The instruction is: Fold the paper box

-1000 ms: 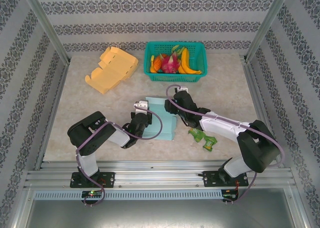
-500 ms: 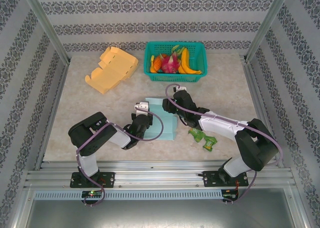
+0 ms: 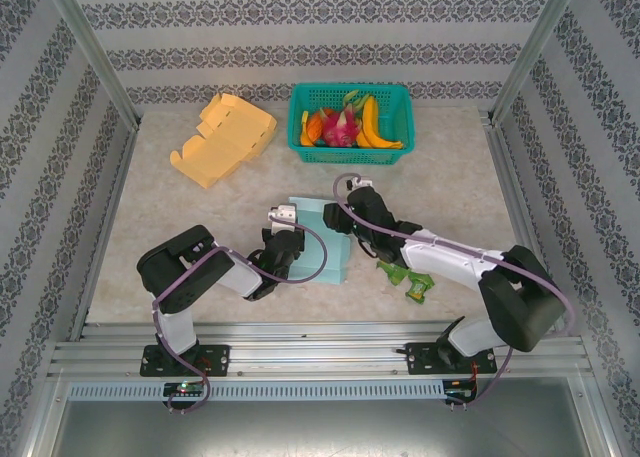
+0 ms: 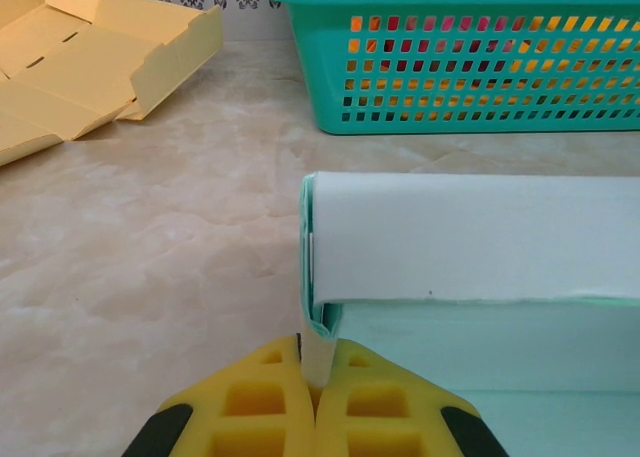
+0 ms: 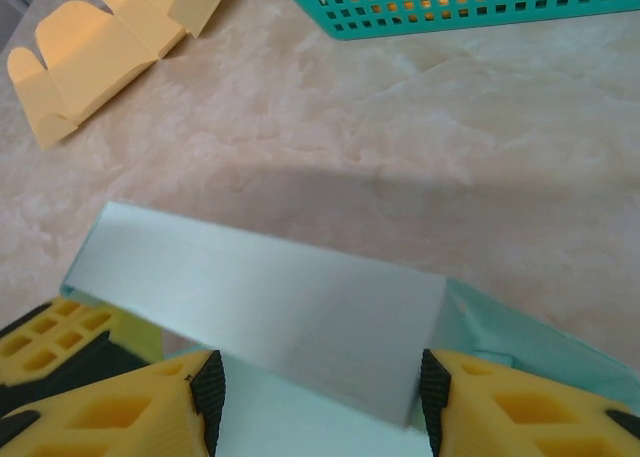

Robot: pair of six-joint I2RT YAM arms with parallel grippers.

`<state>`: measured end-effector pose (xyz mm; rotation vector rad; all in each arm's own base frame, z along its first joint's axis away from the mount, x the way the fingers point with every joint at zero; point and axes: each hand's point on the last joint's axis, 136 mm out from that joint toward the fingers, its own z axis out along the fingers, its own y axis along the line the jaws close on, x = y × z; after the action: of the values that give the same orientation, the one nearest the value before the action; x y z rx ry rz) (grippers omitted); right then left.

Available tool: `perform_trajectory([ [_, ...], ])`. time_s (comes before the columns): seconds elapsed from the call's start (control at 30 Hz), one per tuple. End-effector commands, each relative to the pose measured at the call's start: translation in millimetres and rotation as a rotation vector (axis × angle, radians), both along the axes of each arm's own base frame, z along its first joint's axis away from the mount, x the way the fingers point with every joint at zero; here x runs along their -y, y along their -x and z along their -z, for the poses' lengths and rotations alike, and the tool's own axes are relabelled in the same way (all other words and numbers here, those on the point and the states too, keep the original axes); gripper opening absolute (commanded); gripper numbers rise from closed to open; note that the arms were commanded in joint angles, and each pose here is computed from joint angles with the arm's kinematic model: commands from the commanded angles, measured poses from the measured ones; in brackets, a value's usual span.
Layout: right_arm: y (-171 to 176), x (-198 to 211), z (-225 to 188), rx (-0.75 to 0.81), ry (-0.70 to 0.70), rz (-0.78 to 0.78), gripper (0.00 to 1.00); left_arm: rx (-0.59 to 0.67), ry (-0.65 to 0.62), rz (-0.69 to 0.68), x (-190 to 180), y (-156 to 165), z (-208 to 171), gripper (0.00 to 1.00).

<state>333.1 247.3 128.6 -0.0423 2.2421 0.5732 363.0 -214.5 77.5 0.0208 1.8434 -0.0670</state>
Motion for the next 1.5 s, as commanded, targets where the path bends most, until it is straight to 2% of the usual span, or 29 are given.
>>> perform_trajectory([
  [0.0,12.4,13.7,5.4,0.021,0.081,0.003,0.55,-0.063,-0.020,0.037,9.2,11.5,16.8,0.00],
  [0.2,27.3,14.8,15.0,0.036,0.138,-0.009,0.55,-0.071,-0.014,0.024,5.9,13.0,18.5,0.00],
  [0.33,29.9,8.2,25.8,0.020,0.129,-0.016,0.55,-0.074,-0.006,0.026,5.3,14.4,17.5,0.00],
  [0.57,7.5,14.9,41.7,0.022,0.125,0.021,0.58,-0.082,-0.001,0.032,4.0,17.4,17.3,0.00],
  [1.0,-17.3,63.4,72.0,-0.002,0.072,0.119,0.58,-0.088,-0.015,0.048,4.7,18.9,16.5,0.00],
  [1.3,-27.2,29.2,75.4,0.017,-0.019,-0.019,0.57,-0.094,-0.001,0.075,9.5,20.8,14.6,0.00],
  [1.47,-22.1,5.7,61.2,0.083,-0.058,-0.122,0.55,-0.100,-0.008,0.076,9.9,20.6,15.6,0.00],
])
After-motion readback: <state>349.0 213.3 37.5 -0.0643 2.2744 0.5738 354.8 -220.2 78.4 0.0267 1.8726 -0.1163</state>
